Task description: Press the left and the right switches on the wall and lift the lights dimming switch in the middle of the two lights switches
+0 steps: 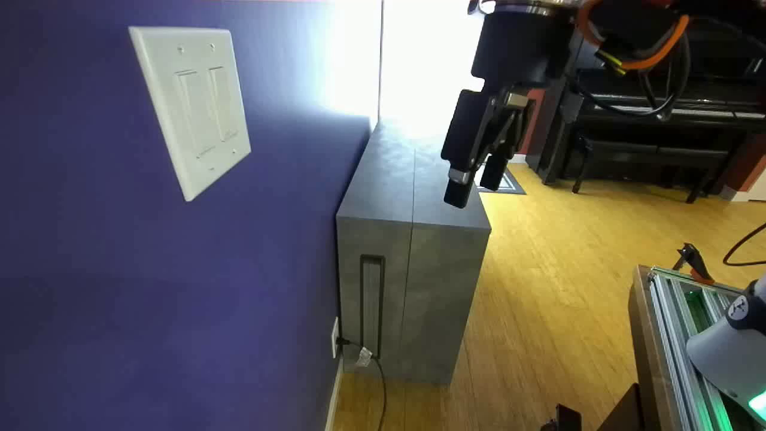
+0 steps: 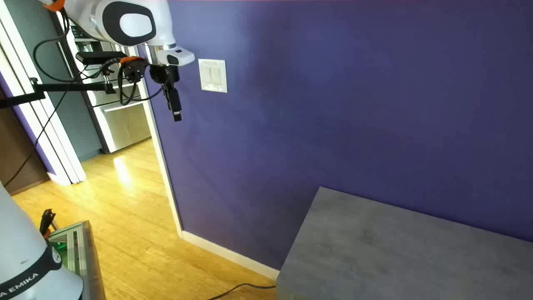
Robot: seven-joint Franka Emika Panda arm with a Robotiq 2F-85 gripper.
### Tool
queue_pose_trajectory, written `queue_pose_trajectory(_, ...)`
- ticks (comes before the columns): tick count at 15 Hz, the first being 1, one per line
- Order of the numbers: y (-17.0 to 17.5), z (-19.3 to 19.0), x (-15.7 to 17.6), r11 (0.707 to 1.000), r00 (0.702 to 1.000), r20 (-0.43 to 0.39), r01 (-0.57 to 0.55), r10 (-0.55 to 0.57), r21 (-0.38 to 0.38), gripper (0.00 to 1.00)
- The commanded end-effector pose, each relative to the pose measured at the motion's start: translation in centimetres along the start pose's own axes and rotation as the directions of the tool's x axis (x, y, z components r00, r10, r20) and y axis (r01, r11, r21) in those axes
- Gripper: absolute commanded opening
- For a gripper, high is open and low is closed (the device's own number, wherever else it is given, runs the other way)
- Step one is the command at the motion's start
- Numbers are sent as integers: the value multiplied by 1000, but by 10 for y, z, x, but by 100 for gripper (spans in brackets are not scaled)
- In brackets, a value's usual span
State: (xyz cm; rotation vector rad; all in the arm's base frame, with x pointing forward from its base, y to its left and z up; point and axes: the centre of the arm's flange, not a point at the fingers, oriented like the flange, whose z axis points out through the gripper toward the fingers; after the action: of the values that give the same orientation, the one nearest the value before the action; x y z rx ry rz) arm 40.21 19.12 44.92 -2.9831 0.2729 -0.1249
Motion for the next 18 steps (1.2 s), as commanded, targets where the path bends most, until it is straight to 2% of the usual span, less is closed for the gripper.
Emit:
queue_pose_trajectory(1, 0, 0, 0, 1000, 1000, 0, 0, 0, 0, 100)
queue_pose_trajectory(6, 0, 0, 0, 1000, 1000, 0, 0, 0, 0, 100)
queue_pose_trajectory(8, -4, -8, 25, 994, 1000, 19, -10, 8, 107, 100)
queue_pose_trajectory(13, -1, -30, 86, 971, 1000, 13, 16, -20, 239, 100)
queue_pose_trajectory(15, -8, -34, 105, 951, 1000, 9, 24, -28, 308, 74)
queue_pose_trajectory(18, -24, -44, 130, 922, 999, 15, 21, -29, 388, 52)
